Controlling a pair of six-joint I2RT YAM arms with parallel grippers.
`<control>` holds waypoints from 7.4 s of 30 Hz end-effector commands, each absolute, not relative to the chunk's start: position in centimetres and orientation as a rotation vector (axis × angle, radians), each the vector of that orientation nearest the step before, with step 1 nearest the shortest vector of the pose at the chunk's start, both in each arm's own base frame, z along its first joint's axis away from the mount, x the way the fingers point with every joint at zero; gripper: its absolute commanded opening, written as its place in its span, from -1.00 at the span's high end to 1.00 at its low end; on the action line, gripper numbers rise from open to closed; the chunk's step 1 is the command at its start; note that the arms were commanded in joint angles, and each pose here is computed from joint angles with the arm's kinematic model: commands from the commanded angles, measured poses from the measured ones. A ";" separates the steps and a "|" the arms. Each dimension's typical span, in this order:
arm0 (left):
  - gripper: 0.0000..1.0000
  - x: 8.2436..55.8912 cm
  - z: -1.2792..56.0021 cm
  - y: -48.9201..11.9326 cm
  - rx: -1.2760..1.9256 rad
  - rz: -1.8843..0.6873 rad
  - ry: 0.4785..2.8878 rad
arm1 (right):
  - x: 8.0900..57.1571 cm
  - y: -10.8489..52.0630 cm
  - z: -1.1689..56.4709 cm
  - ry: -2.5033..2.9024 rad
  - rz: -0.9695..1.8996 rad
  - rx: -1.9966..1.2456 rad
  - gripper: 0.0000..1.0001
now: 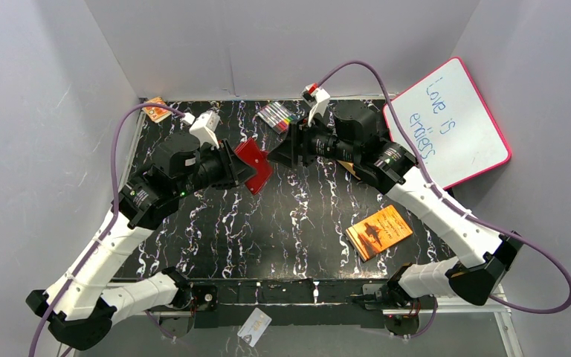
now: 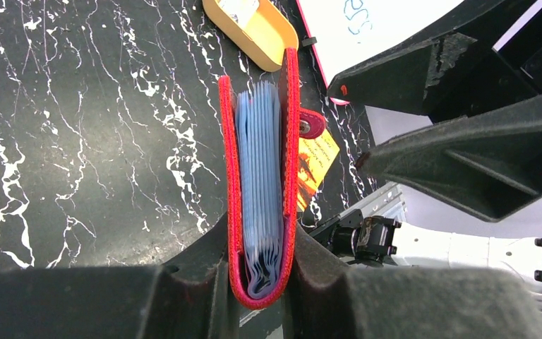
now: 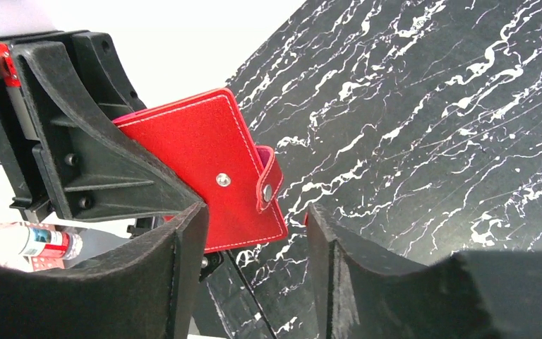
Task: Put the credit cards into the card holder
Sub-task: Close the card holder at the center of the board, then place the card holder at the center of the board, then reset both arms
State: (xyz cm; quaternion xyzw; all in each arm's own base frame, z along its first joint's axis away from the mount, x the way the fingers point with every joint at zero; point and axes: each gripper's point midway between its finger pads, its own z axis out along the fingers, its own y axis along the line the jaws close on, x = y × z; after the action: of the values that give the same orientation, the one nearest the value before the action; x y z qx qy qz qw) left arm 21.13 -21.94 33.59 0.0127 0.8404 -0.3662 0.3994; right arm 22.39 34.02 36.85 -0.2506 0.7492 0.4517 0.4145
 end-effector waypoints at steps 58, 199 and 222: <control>1.00 20.1 35.2 -22.5 0.140 -0.974 2.093 | 19.1 36.3 40.4 1.721 1.386 -0.903 1.00; 1.00 21.4 6.0 -26.0 0.040 -0.960 2.590 | 20.5 25.1 26.7 1.998 0.862 -0.450 -0.63; -0.70 21.8 11.5 -15.8 -0.240 -0.423 2.457 | 24.2 21.2 26.9 2.049 0.580 -0.147 -0.97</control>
State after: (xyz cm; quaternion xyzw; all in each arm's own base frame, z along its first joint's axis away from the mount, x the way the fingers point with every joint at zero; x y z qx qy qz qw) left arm 20.97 -18.54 7.33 -0.0619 0.9469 -0.1965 0.2469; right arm 22.19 22.80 24.37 -0.1252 0.8486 0.2693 0.4378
